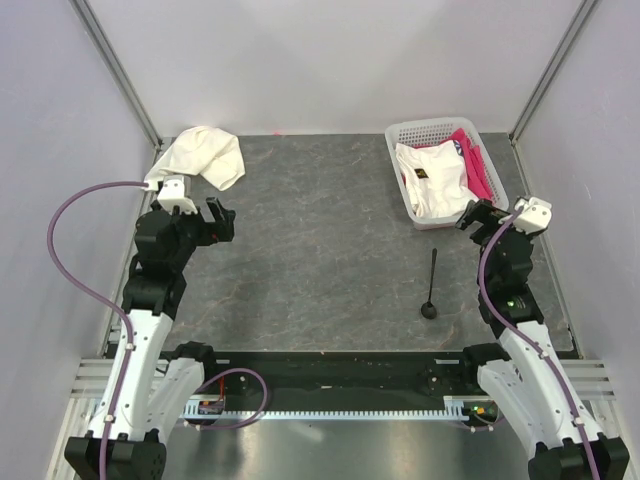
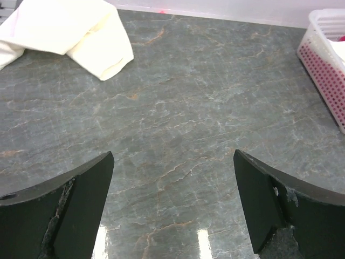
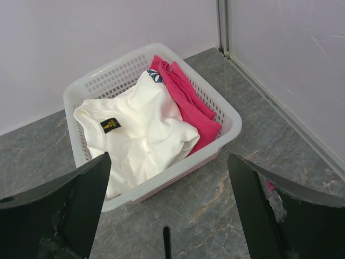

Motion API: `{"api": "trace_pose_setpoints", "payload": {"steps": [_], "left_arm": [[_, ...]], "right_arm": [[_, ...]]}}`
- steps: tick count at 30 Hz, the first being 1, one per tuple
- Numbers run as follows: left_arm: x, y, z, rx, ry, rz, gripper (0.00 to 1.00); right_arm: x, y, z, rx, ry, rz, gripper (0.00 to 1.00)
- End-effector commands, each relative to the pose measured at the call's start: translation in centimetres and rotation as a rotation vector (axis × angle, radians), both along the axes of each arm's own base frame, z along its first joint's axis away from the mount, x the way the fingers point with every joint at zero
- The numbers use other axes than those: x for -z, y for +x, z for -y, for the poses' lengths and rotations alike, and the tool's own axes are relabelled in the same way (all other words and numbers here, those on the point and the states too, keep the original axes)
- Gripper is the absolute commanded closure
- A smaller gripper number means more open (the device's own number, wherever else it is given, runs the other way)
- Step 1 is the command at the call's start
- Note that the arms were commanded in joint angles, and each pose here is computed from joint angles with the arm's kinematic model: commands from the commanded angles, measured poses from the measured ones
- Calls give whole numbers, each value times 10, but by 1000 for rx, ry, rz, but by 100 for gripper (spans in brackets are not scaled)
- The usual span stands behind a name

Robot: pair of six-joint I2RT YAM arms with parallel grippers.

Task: Fold the napkin, place the utensils inside, and roll it up
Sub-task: Move the napkin to the centre of the board

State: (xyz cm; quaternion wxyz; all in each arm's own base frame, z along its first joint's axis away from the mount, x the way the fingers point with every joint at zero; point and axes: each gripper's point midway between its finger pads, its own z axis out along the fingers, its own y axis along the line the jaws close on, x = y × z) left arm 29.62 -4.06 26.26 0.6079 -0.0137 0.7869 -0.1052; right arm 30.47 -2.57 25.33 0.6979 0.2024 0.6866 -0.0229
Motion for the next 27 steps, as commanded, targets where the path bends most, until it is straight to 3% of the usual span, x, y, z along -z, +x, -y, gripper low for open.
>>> {"api": "trace_pose_setpoints", "payload": {"steps": [1,13,18,23,27], "left_arm": [[-14,5,-12,-70,13,27,0],[2,14,-17,-95,23,-11,0],[15,50,-24,-178,-11,-114,0],[36,102,-50,-323,67,-174,0],[45,138,-55,-358,-15,-178,0]], "right_arm": [[-7,-2,3,17,5,25,2],[-6,6,-4,-12,8,-11,2],[-9,7,-6,-26,15,-26,2],[-7,9,-5,-11,15,-47,2],[-6,12,-7,-21,26,-58,2]]}}
